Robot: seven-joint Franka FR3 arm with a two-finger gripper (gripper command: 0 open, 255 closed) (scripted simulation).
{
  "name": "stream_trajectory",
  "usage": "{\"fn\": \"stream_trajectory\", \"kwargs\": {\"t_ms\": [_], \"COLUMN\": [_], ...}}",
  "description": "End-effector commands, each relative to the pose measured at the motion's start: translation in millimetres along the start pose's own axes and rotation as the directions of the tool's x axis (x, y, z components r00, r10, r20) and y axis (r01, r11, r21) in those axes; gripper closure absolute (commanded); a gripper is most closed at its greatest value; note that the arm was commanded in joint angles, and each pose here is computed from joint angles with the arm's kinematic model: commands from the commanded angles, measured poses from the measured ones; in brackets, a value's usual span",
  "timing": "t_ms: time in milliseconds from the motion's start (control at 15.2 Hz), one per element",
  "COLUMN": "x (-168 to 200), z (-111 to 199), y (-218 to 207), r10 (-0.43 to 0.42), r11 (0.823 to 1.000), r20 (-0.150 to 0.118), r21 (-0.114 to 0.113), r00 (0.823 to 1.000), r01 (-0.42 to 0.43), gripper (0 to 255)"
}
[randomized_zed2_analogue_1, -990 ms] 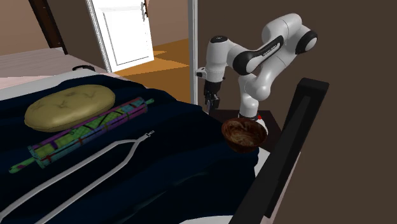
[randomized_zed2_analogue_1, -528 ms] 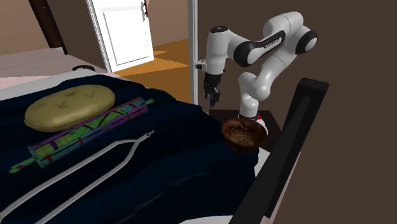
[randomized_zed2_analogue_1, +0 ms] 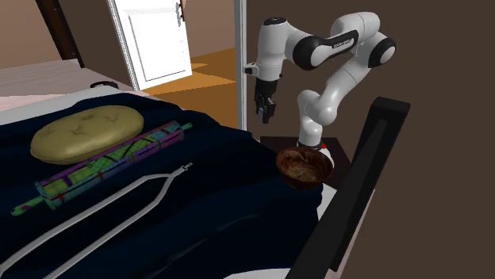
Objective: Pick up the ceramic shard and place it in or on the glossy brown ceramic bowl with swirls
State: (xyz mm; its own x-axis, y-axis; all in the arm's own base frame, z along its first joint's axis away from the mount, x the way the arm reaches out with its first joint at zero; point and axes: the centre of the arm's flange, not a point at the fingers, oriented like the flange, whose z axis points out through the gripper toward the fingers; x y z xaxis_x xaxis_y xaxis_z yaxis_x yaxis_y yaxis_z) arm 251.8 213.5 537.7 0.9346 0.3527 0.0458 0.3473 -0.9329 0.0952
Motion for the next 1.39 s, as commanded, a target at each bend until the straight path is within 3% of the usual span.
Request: {"fn": "stream_trajectory", "kwargs": {"t_ms": [0, 264, 1320], "x": [1.2, 1.9, -65.1], "z": [-10.2, -27.0, -43.9], "y": [1.0, 2.6, -196.9], "r10": [0.000, 0.000, 0.000], "r11": [1.000, 1.000, 1.000], "r20": [0.000, 0.000, 0.000], "r21": [0.000, 0.000, 0.000], "r00": [1.000, 1.000, 1.000], "r01": [0.000, 0.000, 0.000], "gripper": [255, 255, 255]}}
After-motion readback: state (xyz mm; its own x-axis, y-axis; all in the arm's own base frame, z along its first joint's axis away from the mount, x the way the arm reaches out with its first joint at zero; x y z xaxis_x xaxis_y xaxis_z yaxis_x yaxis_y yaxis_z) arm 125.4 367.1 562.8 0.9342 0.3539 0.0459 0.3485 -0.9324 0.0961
